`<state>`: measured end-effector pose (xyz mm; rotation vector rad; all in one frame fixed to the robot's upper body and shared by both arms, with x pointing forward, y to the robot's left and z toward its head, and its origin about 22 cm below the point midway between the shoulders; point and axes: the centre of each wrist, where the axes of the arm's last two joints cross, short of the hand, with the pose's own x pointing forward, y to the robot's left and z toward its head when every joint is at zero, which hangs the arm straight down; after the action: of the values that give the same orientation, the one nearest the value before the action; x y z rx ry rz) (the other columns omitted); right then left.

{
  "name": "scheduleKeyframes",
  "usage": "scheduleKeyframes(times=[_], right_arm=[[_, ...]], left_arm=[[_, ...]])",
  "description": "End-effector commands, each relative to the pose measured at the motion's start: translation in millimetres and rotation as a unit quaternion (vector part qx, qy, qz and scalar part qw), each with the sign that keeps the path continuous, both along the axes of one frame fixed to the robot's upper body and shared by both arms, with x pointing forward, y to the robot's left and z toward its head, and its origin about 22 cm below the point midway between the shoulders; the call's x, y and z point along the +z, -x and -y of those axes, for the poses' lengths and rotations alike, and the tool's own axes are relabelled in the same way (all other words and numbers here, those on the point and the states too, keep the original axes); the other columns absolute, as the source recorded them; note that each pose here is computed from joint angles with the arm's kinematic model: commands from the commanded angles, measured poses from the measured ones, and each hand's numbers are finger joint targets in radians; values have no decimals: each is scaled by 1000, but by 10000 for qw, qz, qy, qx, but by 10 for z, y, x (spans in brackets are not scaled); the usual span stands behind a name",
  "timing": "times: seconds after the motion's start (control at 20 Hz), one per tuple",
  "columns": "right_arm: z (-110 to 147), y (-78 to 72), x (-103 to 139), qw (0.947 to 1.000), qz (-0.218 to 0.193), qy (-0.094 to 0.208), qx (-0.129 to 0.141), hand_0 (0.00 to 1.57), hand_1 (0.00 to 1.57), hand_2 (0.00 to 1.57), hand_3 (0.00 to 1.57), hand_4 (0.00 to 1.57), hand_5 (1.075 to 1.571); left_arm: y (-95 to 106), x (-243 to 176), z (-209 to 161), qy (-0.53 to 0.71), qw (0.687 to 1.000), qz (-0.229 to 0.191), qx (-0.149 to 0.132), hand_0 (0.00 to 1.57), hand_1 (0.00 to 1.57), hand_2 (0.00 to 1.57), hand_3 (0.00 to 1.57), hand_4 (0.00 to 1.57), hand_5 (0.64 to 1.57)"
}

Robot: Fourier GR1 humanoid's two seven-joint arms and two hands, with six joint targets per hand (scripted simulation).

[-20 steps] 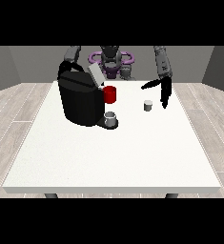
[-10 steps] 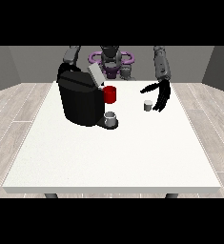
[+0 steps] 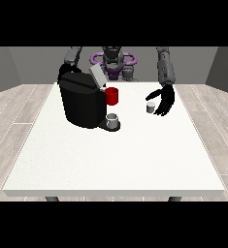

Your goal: Insert the coffee pod into the coffee machine and close the lid

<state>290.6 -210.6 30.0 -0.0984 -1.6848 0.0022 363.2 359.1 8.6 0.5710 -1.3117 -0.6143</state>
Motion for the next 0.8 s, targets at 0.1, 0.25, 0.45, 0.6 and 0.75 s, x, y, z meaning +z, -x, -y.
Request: scheduleKeyframes(times=[0.1,0.25,0.45,0.6,0.75], right_arm=[[-82,-91,107,9998,199,18,30,0,0,0,0,491,1571],[-111,-11,9,9997,232,-92,-20,0,0,0,0,513,1571],[22,-17,41,9994,278,-215,24,0,0,0,0,514,1571],[78,-30,-29,9991,274,-333,-16,0,0,0,0,535,1571],[-107,-71,39,9993,-43,-311,-181,0,0,0,0,429,1571]], left_arm=[[-96,-45,223,-505,9978,427,-102,695,695,831,592,0,1571],[-99,-83,219,-489,9964,685,118,686,686,849,651,288,1571],[-171,120,28,-692,9939,838,186,836,836,974,748,380,1571],[-110,-41,114,-979,9928,684,-51,987,987,1095,867,286,1571],[-126,-72,180,-1246,9918,257,-151,970,970,1054,793,319,1571]])
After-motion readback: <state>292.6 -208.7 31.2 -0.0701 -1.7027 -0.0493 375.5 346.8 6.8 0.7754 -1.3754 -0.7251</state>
